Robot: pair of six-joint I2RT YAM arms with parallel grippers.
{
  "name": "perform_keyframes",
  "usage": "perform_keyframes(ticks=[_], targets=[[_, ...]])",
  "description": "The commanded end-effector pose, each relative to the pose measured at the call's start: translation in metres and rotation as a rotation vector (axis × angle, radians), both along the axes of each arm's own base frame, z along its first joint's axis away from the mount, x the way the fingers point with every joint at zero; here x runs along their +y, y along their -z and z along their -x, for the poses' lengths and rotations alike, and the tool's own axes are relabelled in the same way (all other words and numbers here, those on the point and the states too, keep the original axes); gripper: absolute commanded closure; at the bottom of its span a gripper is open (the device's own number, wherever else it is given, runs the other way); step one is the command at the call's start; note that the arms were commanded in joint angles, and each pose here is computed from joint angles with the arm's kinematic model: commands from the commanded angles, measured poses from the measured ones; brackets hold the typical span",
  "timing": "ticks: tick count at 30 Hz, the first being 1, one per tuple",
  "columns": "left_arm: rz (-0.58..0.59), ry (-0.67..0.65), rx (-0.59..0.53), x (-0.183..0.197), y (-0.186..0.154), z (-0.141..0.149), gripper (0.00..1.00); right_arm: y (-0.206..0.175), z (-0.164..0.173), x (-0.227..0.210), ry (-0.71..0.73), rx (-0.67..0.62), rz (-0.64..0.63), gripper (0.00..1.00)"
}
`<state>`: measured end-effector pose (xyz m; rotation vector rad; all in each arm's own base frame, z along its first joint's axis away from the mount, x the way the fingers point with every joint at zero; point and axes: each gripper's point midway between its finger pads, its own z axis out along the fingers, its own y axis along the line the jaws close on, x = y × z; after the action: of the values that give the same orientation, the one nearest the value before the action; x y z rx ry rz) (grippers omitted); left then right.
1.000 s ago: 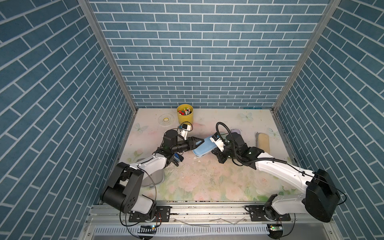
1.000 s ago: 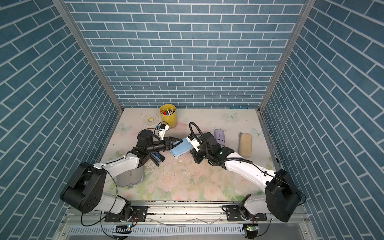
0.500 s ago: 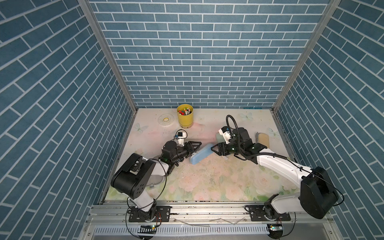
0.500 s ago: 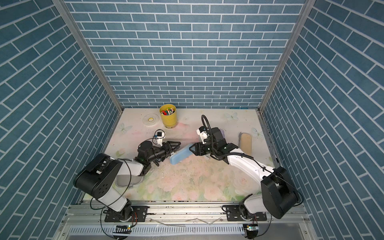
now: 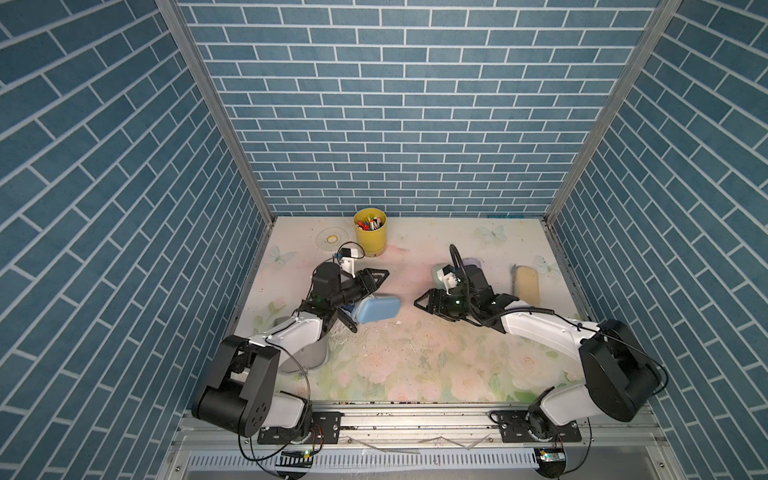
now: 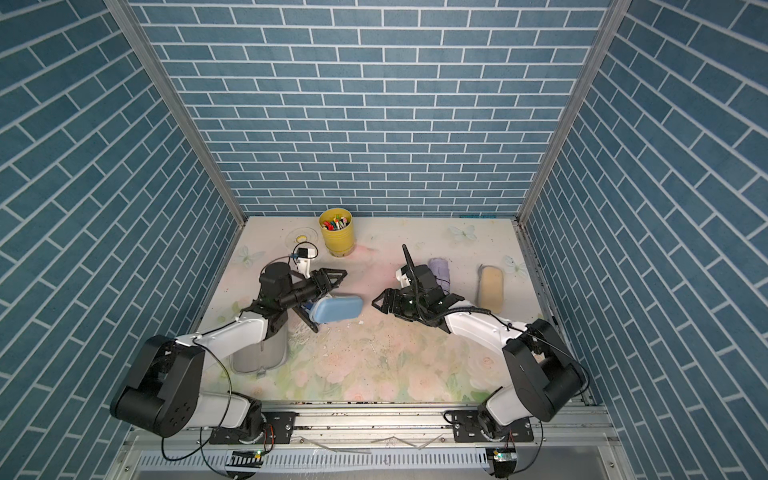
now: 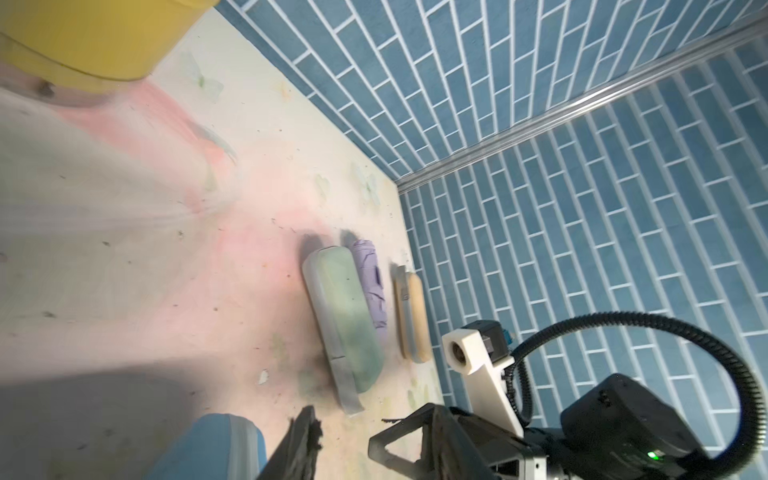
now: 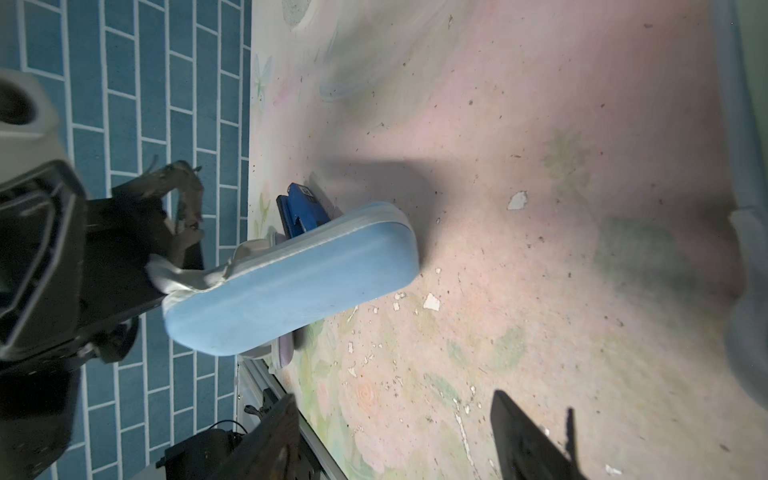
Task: Put umbrellas into zippered umbrella sleeves
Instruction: Pick up the umbrella sleeve at the center of the board.
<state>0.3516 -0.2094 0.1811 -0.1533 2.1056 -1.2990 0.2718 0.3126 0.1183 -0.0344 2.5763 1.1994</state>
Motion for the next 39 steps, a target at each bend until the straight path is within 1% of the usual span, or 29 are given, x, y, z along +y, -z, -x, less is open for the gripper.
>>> perform_keyframes(ticks=[1,4,5,6,7,10,12,14,15,20,23,24,25,28,32,33,34,39], targets=[[-0.266,0.096,0.220,0.022,0.072,0.043,0.60,0.015,-0.008,0.008,0.041,0.066,0.042,0.31],[-0.322,0.047,0.254,0.049,0.080,0.044,0.61,0.018,-0.004,0.032,-0.007,0.085,0.030,0.31],[-0.332,0.035,0.260,0.055,0.082,0.043,0.62,0.019,-0.002,0.040,-0.025,0.090,0.028,0.31],[-0.333,0.015,0.243,0.059,0.074,0.035,0.65,0.019,0.002,0.050,-0.046,0.094,0.022,0.31],[-0.335,0.006,0.247,0.062,0.074,0.033,0.67,0.020,0.004,0.058,-0.064,0.099,0.017,0.31],[-0.330,-0.012,0.266,0.064,0.078,0.031,0.73,0.025,0.008,0.073,-0.082,0.128,0.012,0.31],[-0.321,-0.028,0.279,0.065,0.084,0.032,0.76,0.028,0.007,0.083,-0.073,0.148,-0.028,0.31],[-0.309,-0.036,0.280,0.064,0.083,0.030,0.76,0.031,0.005,0.092,-0.068,0.174,-0.057,0.30],[-0.312,-0.035,0.302,0.066,0.090,0.036,0.77,0.032,0.004,0.096,-0.065,0.182,-0.066,0.30],[-0.312,-0.054,0.329,0.069,0.095,0.043,0.80,0.047,0.002,0.107,-0.050,0.237,-0.112,0.26],[-0.316,-0.072,0.355,0.073,0.100,0.048,0.81,0.052,0.001,0.111,-0.041,0.245,-0.158,0.25],[-0.317,-0.074,0.371,0.073,0.103,0.051,0.80,0.053,0.000,0.112,-0.037,0.246,-0.165,0.25],[-0.318,-0.074,0.380,0.074,0.105,0.053,0.75,0.054,-0.001,0.114,-0.035,0.243,-0.178,0.25],[-0.322,-0.063,0.401,0.074,0.105,0.058,0.56,0.052,-0.002,0.118,-0.042,0.233,-0.193,0.26],[-0.330,-0.027,0.373,0.077,0.086,0.058,0.45,0.055,-0.003,0.117,-0.039,0.228,-0.171,0.29],[-0.333,-0.007,0.376,0.077,0.086,0.063,0.42,0.056,-0.003,0.117,-0.042,0.229,-0.166,0.30],[-0.331,0.017,0.352,0.074,0.075,0.060,0.38,0.056,-0.003,0.117,-0.042,0.230,-0.165,0.30],[-0.332,0.117,0.363,0.067,0.070,0.076,0.29,0.057,-0.004,0.121,-0.055,0.229,-0.165,0.37]])
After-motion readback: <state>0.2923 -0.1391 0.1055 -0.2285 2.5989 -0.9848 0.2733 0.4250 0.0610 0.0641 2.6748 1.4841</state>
